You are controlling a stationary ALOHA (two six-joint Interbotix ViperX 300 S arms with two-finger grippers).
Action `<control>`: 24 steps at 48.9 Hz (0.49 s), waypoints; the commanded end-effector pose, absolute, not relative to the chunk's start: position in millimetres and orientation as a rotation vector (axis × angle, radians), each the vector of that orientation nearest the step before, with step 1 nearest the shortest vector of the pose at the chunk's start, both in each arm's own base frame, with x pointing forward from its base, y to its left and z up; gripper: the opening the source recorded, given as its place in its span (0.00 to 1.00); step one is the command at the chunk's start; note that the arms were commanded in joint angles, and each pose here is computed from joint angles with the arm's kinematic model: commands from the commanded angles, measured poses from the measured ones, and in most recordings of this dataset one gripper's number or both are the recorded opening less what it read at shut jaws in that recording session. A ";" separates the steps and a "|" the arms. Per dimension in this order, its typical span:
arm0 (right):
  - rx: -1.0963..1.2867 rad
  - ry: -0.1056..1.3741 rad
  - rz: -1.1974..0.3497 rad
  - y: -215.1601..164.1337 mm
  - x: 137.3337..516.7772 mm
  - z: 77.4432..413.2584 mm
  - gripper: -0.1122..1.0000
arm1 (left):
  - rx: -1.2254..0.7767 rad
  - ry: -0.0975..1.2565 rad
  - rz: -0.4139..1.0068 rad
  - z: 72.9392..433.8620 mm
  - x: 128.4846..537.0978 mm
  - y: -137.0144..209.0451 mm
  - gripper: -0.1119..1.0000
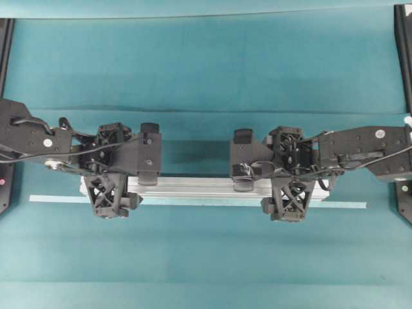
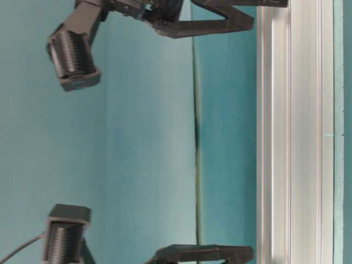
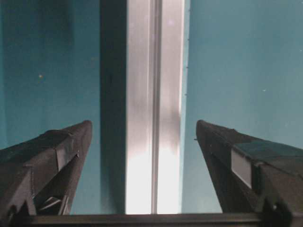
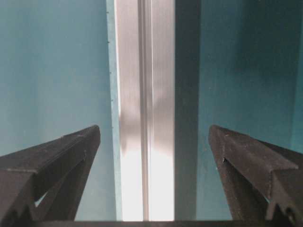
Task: Lift the metal rail with both hands.
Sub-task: 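Close both grippers on the silver rail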
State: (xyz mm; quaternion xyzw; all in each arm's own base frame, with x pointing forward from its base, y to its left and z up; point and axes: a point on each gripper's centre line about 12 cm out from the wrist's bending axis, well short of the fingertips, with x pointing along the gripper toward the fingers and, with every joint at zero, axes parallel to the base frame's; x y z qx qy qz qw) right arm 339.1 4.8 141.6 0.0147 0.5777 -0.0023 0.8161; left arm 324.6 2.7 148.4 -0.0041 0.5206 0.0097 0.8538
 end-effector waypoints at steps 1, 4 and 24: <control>0.035 1.241 -0.006 5.9 340.9 134.3 0.96 | -0.007 1.084 0.018 145.5 325.6 1.8 0.98; 0.034 1.253 -0.005 5.9 339.8 128.7 0.96 | -0.008 1.086 0.019 142.3 325.0 1.8 0.98; 0.033 1.249 -0.005 6.8 342.6 107.4 0.96 | -0.016 1.084 0.022 116.9 333.8 2.5 0.98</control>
